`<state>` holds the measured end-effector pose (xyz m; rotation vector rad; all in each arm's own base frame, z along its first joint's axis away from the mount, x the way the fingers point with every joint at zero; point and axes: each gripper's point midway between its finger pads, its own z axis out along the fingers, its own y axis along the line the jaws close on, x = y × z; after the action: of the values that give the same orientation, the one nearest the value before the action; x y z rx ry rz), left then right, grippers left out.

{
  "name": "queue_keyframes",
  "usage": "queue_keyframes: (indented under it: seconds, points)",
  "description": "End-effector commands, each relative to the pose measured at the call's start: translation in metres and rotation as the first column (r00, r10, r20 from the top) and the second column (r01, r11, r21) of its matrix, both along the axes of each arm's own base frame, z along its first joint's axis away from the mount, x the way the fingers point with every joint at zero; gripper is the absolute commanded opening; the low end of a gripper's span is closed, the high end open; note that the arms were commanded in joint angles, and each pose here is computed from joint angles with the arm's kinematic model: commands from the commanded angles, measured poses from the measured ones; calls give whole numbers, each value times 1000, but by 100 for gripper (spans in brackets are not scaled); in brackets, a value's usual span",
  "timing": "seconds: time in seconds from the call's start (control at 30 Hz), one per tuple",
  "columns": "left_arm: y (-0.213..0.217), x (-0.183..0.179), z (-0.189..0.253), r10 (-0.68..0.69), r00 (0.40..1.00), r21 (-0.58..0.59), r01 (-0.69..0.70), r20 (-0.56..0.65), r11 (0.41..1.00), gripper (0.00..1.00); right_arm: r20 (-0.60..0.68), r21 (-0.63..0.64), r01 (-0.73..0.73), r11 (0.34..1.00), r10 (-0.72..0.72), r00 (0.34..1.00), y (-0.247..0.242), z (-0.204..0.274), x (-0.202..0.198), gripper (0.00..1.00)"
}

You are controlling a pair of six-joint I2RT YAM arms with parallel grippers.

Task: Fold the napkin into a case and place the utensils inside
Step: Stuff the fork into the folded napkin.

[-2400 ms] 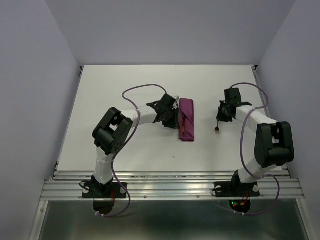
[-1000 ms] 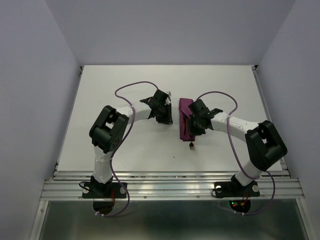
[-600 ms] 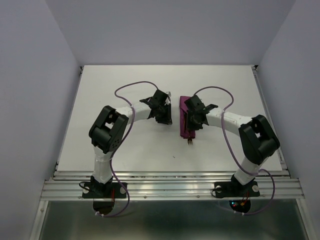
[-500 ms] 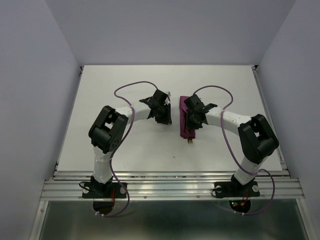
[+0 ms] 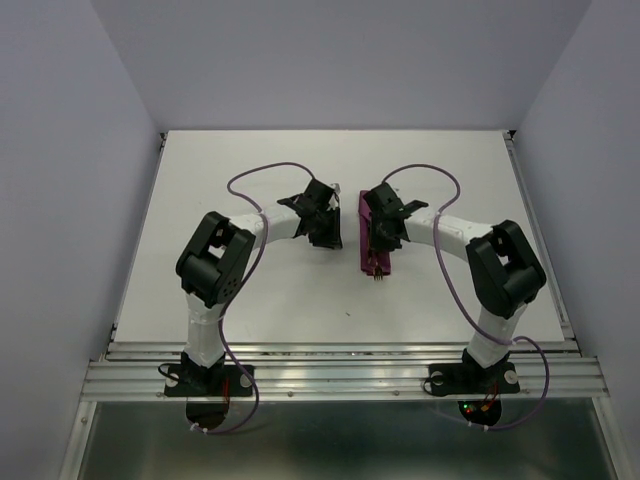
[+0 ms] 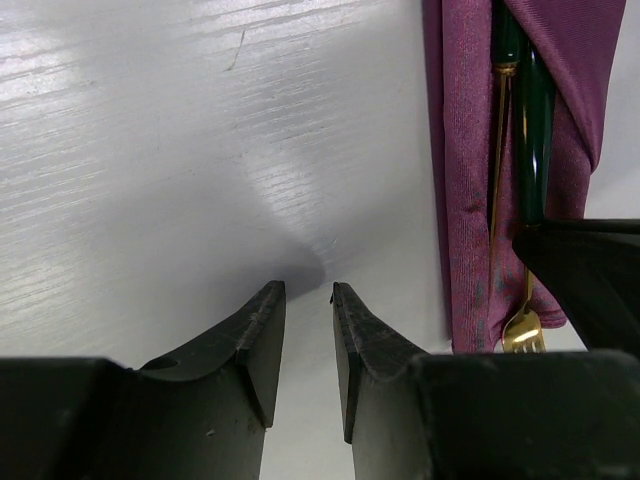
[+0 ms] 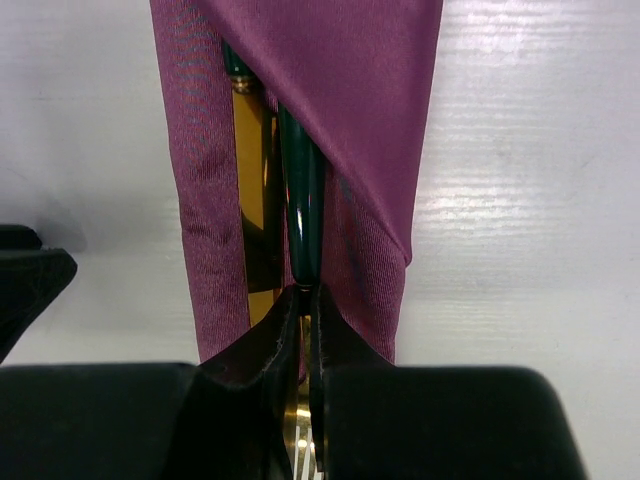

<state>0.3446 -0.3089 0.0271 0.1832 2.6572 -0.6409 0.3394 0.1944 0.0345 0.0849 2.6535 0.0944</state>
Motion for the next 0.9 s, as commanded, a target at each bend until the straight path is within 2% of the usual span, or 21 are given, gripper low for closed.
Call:
queue_keyframes:
  seconds: [0.0, 0.2, 0.37, 0.57, 0.67, 0.73, 0.87]
  points:
    - [8, -6, 15, -25, 999, -1, 25, 20, 1000, 37, 60, -14, 16, 1000, -15, 998, -1, 10, 24, 1]
    - [-6, -19, 21, -106, 994, -64, 105, 0, 992, 35, 70, -16, 14, 1000, -13, 997, -1, 12, 32, 1]
    - [-28, -33, 34, -170, 986, -179, 167, -2, 970, 29, 79, -34, 30, 999, -27, 997, -10, 12, 39, 1]
    - [-37, -41, 36, -192, 981, -215, 184, -15, 959, 20, 96, -41, 29, 999, -25, 995, -13, 14, 46, 1]
    - [-40, -43, 35, -199, 980, -219, 190, -19, 957, 19, 99, -42, 28, 999, -24, 995, -12, 14, 48, 6]
    - [-40, -43, 34, -199, 980, -219, 190, -22, 957, 18, 105, -26, 27, 999, -24, 994, -10, 18, 47, 17]
    - [-42, -45, 30, -205, 978, -217, 194, -29, 957, 18, 102, -4, 23, 1000, -23, 995, -10, 21, 40, 27]
